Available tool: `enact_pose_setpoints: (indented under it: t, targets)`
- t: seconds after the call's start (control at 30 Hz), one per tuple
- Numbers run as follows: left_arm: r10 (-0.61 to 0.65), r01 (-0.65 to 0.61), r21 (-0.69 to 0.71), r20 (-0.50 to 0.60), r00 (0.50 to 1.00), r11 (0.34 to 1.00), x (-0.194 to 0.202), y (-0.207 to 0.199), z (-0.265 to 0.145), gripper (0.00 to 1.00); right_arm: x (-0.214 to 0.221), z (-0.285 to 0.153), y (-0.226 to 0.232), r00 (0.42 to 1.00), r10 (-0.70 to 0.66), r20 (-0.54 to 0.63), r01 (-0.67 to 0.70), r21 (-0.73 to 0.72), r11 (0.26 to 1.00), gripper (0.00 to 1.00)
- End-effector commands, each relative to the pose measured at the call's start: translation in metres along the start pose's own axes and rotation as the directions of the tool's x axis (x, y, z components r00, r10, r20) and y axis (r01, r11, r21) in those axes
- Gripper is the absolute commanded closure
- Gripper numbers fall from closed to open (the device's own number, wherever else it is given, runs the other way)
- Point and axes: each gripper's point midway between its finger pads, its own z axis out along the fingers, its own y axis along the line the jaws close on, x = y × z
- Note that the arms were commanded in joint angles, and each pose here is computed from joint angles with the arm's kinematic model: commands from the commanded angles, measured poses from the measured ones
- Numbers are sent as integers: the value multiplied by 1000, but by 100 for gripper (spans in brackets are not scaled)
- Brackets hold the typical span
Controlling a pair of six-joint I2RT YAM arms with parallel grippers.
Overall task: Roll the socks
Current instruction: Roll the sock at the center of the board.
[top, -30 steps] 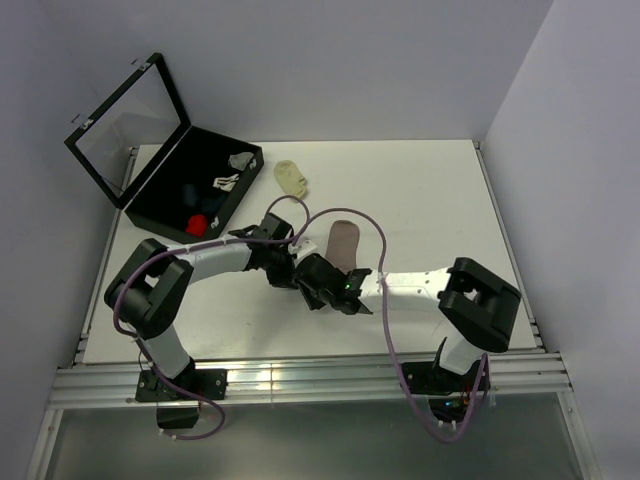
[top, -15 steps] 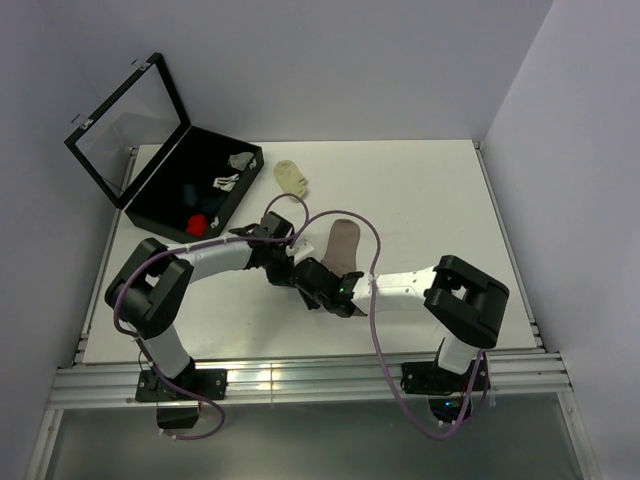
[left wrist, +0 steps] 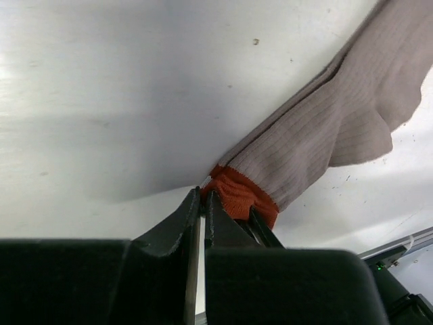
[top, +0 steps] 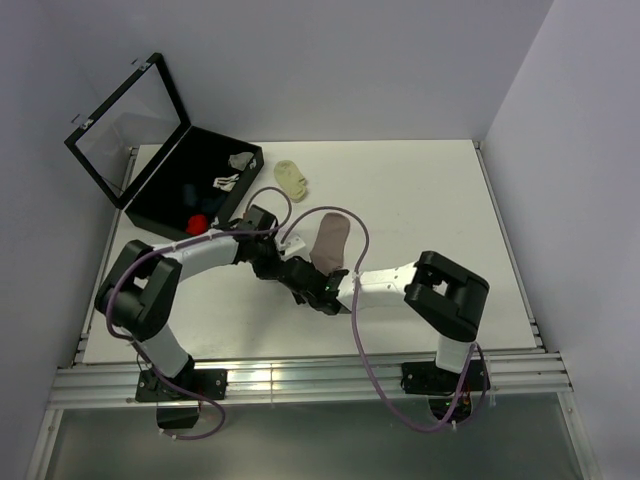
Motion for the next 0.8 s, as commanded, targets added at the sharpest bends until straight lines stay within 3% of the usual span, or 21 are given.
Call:
enact_pose_setpoints:
  t: [0.0,0.17,0.23,0.37,0.47,0.5,0.67,0.73,0.77]
  targets:
    - [-4,6,-31,63,998,1000,-13,17,-19,91,107,-4,-28,936,-79,-342,91,19,996,100]
    - [-26,23,25,117,993,999,-19,9,-31,70,82,-14,9,947,27,-321,-96,-202,975,100]
    - [-36,28,58,145,989,998,-21,4,-38,53,75,-15,11,938,91,-334,-181,-250,951,100]
    - [-48,28,109,189,981,994,-24,-3,-50,34,49,-29,28,903,208,-375,-369,-435,821,100]
    - [-51,24,141,187,981,990,-21,-5,-50,32,29,-30,21,856,332,-395,-503,-496,708,100]
    - [-52,25,151,177,983,988,-17,-4,-49,33,33,-38,23,817,361,-450,-566,-511,647,100]
    - [-58,29,180,159,986,983,-10,-7,-45,37,12,-36,6,717,490,-496,-696,-559,452,100]
    - [-47,20,187,143,989,982,-5,-11,-43,39,20,-35,3,643,519,-563,-763,-524,378,100]
    - [-42,17,183,133,990,983,-3,-11,-39,39,14,-35,2,646,531,-548,-756,-554,348,100]
